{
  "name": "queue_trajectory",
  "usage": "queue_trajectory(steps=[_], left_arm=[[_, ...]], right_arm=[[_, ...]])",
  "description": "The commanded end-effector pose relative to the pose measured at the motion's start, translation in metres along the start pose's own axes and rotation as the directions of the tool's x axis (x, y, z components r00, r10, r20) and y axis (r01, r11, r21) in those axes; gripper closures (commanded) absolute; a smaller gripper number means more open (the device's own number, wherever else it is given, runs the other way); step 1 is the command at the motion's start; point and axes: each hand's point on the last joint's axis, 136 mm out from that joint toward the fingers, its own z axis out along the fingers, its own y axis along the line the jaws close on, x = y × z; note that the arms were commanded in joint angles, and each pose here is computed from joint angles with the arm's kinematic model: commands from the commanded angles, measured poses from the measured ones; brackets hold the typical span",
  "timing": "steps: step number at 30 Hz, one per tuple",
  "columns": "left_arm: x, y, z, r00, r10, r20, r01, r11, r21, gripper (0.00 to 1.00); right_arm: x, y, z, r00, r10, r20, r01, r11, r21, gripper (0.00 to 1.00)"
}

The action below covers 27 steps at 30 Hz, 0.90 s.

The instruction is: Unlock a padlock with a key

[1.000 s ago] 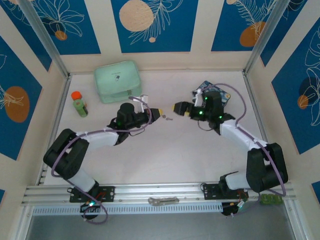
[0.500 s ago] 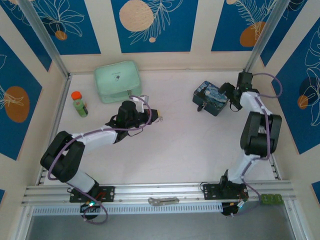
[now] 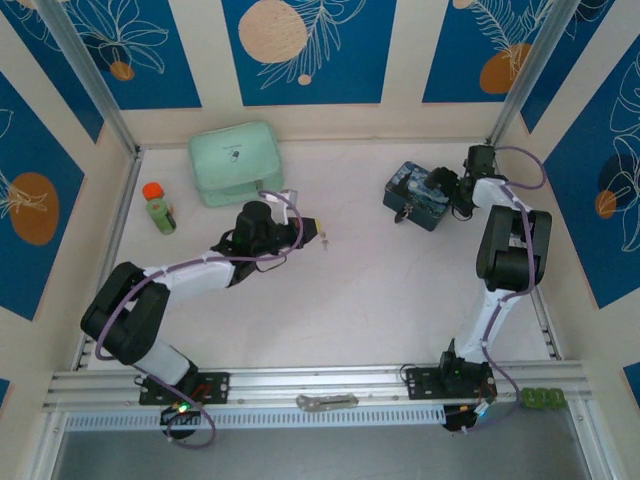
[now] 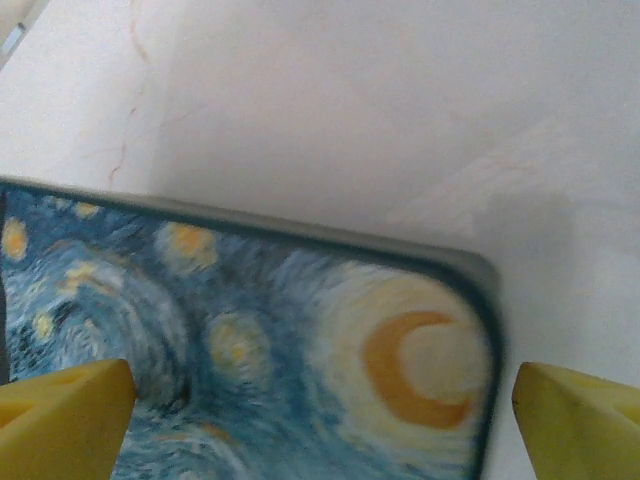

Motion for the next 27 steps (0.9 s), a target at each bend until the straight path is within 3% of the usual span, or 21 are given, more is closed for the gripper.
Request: queue_trajectory(steps=[1, 7, 13, 21, 27], left_arm=[[-0.002, -0.004, -0.002, 1.0, 0.0, 0.014, 0.0, 1.0, 0.026, 1.0], [-0.004, -0.009, -0.004, 1.0, 0.002, 0.022, -0.003, 0.999, 0.044, 1.0], [-0.006, -0.011, -0.01, 0.999, 0.018, 0.032, -0.019, 0.999, 0.044, 1.0], [0.001, -0.015, -0.02, 0.999, 0.038, 0.023, -0.039, 0.997, 0.059, 1.0], [0.003, -0.018, -0.031, 0.997, 0.071, 0.024, -0.072, 0.996, 0.059, 1.0]], right_arm=[[0.024, 0.024, 0.003, 0.996, -0.082, -0.04, 0.079, 0.995, -0.055, 0.05], [0.053, 0.057, 0.011, 0.979, -0.163, -0.12, 0.149, 0.982, -0.116, 0.14], [0.091, 0.101, 0.016, 0.932, -0.312, -0.184, 0.276, 0.941, -0.196, 0.17], [0.165, 0.161, 0.03, 0.777, -0.562, -0.283, 0.485, 0.822, -0.3, 0.18], [0.212, 0.199, 0.031, 0.641, -0.714, -0.282, 0.593, 0.694, -0.407, 0.19]])
